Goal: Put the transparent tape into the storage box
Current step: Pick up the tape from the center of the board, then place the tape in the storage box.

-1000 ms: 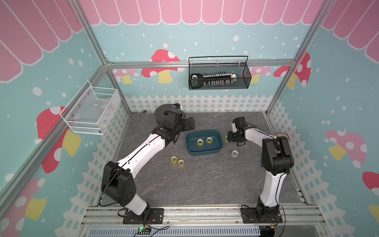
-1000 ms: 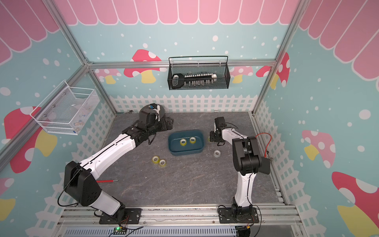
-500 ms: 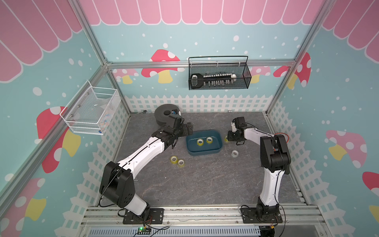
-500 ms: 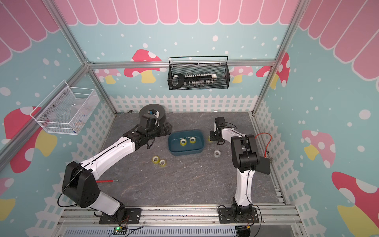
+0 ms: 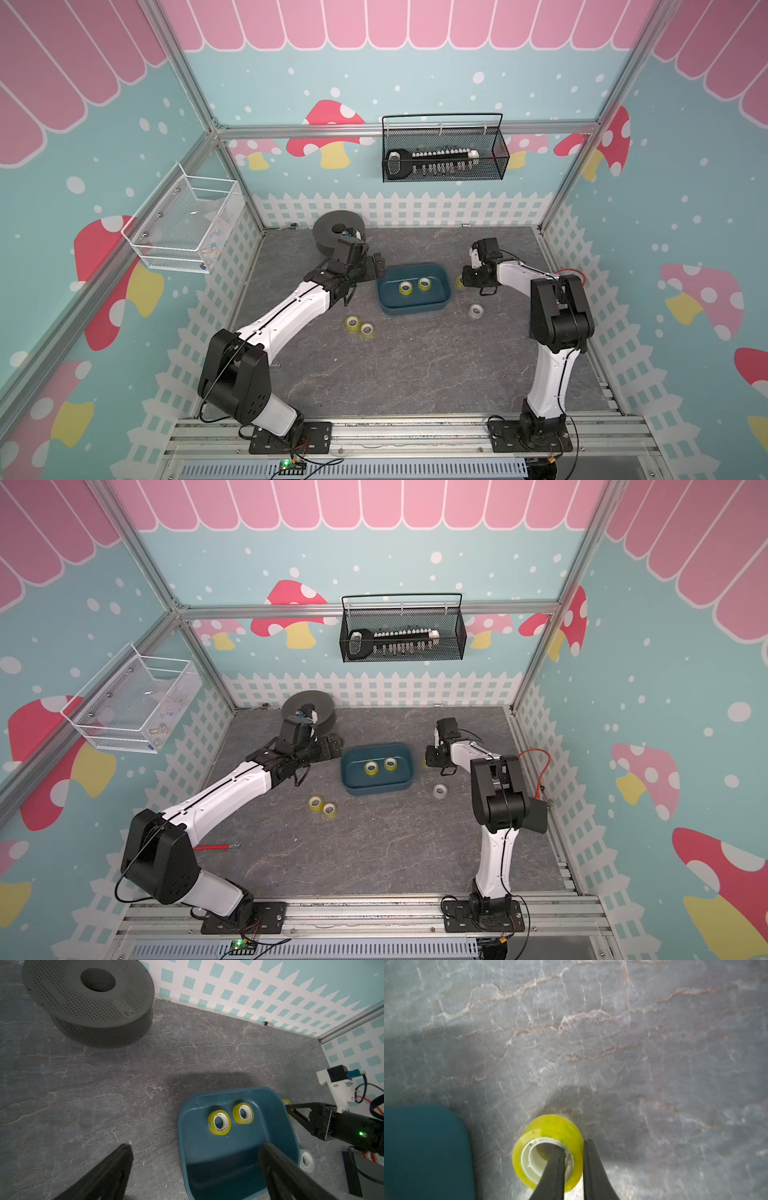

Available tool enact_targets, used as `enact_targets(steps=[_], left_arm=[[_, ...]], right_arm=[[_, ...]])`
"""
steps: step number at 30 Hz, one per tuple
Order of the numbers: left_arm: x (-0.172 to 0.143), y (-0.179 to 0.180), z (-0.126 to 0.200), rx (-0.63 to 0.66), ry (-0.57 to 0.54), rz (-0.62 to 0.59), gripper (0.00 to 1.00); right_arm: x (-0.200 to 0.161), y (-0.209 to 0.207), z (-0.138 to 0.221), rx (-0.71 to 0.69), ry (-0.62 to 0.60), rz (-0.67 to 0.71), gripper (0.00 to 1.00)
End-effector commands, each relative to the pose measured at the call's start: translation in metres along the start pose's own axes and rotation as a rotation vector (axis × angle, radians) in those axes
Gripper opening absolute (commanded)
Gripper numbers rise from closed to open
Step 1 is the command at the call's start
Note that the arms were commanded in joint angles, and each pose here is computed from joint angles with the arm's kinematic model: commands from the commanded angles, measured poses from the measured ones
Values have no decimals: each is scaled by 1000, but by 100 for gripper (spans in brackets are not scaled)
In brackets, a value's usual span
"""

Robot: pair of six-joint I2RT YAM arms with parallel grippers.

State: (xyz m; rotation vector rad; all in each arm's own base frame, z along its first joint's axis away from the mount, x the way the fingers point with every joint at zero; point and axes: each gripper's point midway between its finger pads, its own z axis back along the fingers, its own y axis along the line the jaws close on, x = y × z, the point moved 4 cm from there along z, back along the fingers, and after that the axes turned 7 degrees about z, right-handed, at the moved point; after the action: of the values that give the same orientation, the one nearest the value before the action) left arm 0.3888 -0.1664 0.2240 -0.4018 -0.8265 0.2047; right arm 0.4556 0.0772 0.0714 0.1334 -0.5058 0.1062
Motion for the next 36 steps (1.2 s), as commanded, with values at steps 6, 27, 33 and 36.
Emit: enact_targets(steps=[6,27,33,36], left_arm=[[-6,30,15,-1,10,97,99],[-33,47,25,-3,62,135,99],[-38,49,24,1,73,144,99],[-37,50,24,8,69,143,99]], right_arm=[[37,25,88,-30,-137,82,0],[-29,141,59,169,107,404,0],[-52,140,23,163,190,404,0],[-60,136,15,148,212,407,0]])
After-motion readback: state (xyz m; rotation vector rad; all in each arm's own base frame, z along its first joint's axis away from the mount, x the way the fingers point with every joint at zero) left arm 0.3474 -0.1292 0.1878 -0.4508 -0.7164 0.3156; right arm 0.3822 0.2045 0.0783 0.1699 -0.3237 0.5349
